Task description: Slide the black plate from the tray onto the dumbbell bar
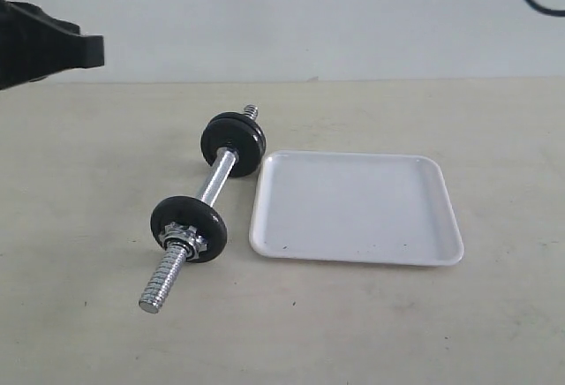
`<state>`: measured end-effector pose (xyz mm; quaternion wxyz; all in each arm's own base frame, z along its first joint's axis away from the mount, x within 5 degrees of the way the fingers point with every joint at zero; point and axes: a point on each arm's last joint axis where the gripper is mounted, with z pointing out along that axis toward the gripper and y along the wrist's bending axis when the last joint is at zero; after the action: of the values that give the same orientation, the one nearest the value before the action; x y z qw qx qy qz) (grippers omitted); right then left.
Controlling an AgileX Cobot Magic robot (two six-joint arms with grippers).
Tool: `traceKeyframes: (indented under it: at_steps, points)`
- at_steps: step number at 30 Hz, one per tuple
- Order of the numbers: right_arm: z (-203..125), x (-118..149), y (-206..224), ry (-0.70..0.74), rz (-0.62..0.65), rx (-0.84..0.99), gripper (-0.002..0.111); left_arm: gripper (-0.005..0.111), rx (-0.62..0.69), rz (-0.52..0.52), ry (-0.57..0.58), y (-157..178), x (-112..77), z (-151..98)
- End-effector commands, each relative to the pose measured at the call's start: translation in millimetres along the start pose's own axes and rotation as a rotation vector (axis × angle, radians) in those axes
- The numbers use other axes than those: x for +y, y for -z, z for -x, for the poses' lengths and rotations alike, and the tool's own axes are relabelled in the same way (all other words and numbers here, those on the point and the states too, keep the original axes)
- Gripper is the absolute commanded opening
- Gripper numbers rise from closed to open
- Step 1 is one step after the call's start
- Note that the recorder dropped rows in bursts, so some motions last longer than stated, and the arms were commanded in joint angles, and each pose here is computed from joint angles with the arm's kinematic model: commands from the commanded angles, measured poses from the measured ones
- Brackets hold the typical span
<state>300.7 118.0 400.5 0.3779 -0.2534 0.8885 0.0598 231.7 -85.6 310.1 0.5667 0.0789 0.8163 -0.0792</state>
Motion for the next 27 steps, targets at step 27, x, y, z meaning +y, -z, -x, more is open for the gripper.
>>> traceKeyframes:
  at_steps: [27]
  points:
    - [-252.4,50.2,146.7,-0.169,-0.08,-0.805,0.0,0.004,-0.487,-0.189,0.115,164.6,26.5,-88.7]
